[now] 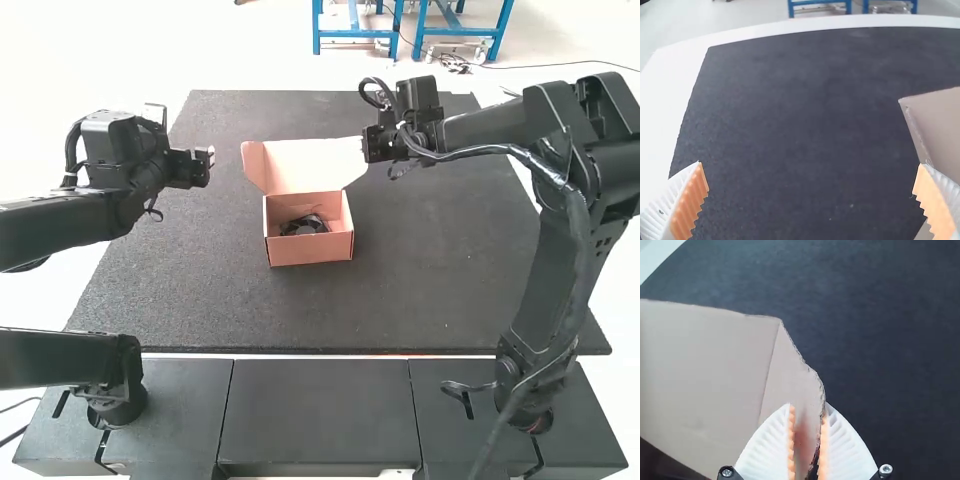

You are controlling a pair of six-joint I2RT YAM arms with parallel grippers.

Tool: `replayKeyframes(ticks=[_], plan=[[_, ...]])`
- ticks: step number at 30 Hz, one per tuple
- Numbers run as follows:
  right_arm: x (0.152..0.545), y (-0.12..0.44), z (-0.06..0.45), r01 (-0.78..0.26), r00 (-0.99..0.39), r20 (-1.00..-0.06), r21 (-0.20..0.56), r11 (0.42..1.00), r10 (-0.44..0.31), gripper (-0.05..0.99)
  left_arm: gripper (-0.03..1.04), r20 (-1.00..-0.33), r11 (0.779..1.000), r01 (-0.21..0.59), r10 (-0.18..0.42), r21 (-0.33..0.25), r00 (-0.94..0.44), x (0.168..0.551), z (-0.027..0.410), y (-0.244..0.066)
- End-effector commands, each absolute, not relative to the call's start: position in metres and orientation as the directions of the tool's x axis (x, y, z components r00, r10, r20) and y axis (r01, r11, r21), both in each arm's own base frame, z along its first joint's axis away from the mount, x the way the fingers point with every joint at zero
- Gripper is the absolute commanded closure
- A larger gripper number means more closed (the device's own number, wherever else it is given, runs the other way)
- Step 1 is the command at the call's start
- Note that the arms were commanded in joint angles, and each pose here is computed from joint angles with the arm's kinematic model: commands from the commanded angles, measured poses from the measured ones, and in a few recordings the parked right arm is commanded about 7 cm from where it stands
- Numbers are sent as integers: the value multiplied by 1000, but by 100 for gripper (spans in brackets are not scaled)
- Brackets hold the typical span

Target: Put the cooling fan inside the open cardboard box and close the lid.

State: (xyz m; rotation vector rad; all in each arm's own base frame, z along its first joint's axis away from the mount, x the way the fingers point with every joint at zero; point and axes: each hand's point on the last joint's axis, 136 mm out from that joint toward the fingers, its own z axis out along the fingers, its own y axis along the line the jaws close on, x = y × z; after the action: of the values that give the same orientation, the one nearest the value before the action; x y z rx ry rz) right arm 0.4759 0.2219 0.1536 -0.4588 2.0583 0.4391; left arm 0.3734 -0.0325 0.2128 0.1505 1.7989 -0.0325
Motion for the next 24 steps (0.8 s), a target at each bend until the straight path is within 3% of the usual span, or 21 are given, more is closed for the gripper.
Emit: replayKeyframes(ticks=[1, 11, 18, 24], plan=[[472, 226, 140, -489, -511, -849, 155, 858, -138, 91, 4, -979, 991, 121, 75, 53, -187, 371, 223, -32], [464, 225, 138, -494, -521, -842, 161, 855, -142, 96, 4, -985, 989, 141, 73, 51, -156, 382, 233, -40], [456, 225, 144, -508, -516, -845, 169, 845, -141, 96, 4, -973, 978, 200, -19, -66, -230, 398, 218, -65], [449, 225, 147, -520, -514, -846, 177, 836, -140, 96, 4, -968, 968, 239, -21, -83, -251, 411, 205, -85]])
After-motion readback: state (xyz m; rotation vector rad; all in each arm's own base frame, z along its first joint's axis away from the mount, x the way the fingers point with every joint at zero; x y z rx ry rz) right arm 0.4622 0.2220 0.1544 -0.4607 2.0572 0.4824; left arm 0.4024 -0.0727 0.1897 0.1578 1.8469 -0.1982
